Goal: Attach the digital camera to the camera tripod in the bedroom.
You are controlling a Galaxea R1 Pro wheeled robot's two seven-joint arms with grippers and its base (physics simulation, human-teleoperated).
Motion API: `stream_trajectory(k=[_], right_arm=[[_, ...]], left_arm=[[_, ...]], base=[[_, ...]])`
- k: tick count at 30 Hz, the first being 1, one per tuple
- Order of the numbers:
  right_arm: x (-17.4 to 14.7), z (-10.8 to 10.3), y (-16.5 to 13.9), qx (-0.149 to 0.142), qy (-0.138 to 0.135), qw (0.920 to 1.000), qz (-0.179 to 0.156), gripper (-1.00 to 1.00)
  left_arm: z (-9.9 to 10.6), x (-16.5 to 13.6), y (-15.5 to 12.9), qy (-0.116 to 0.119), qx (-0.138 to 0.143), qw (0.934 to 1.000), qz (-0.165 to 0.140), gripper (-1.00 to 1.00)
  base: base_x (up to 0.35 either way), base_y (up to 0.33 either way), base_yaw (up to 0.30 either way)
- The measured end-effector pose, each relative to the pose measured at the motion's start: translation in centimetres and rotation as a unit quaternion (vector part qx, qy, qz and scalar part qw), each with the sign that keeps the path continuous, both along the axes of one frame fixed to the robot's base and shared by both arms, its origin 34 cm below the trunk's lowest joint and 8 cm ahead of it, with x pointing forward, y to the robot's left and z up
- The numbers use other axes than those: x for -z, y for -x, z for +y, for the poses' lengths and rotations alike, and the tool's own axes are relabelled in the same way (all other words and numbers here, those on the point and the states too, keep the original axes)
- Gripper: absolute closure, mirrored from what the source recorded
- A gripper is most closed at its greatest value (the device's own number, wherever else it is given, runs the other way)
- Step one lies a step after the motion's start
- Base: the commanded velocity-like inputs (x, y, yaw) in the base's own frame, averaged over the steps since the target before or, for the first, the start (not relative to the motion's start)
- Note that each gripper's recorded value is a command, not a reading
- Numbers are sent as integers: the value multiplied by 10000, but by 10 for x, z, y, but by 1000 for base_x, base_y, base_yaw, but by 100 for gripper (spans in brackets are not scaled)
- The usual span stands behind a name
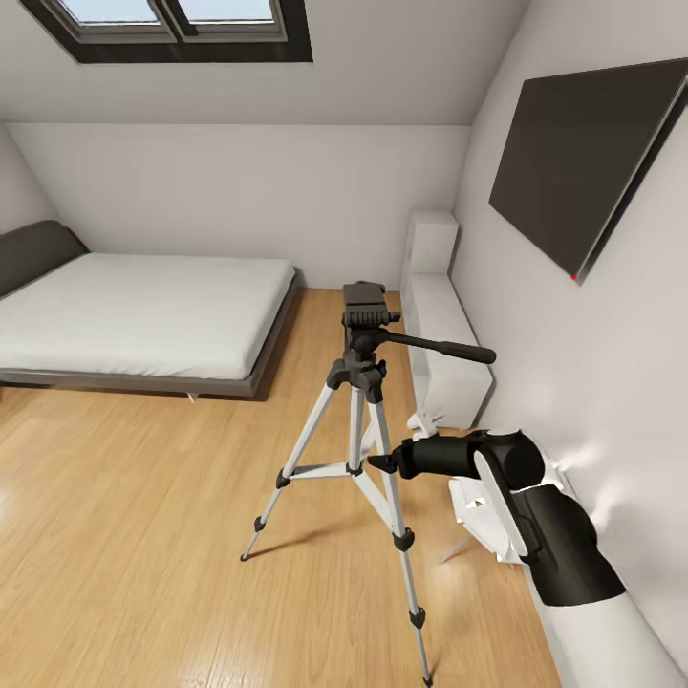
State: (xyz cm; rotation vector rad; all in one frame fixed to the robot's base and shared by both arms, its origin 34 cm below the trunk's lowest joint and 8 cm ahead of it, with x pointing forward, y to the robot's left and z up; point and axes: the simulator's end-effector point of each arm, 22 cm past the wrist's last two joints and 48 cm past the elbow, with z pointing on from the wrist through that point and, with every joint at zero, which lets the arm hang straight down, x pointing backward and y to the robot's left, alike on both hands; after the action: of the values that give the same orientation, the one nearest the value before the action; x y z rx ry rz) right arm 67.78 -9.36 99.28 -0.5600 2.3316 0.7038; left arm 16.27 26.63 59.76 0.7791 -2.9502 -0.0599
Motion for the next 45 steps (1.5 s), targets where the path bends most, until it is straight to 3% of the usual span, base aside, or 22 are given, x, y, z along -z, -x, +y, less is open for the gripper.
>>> stream_trajectory(k=[5,23,37,38,45], right_arm=[[29,2,-11,-11,-71,9998,-183,-100],[34,19,-15,122,-97,9996,-228,-100],[37,14,-19,247,13,9994,-254,-100],[37,14,-19,249,17,9994,-256,100],[38,12,-20,253,65,9993,-275,100]], left_arm=[[0,0,0,0,3,10000,4,100],[0,0,0,1,3,10000,1,100],[0,0,0,0,4,10000,-1,100],[0,0,0,0,3,10000,0,100],[0,0,0,-2,-3,10000,3,100]], base=[[0,0,0],[0,0,0],[0,0,0],[0,0,0],[0,0,0]])
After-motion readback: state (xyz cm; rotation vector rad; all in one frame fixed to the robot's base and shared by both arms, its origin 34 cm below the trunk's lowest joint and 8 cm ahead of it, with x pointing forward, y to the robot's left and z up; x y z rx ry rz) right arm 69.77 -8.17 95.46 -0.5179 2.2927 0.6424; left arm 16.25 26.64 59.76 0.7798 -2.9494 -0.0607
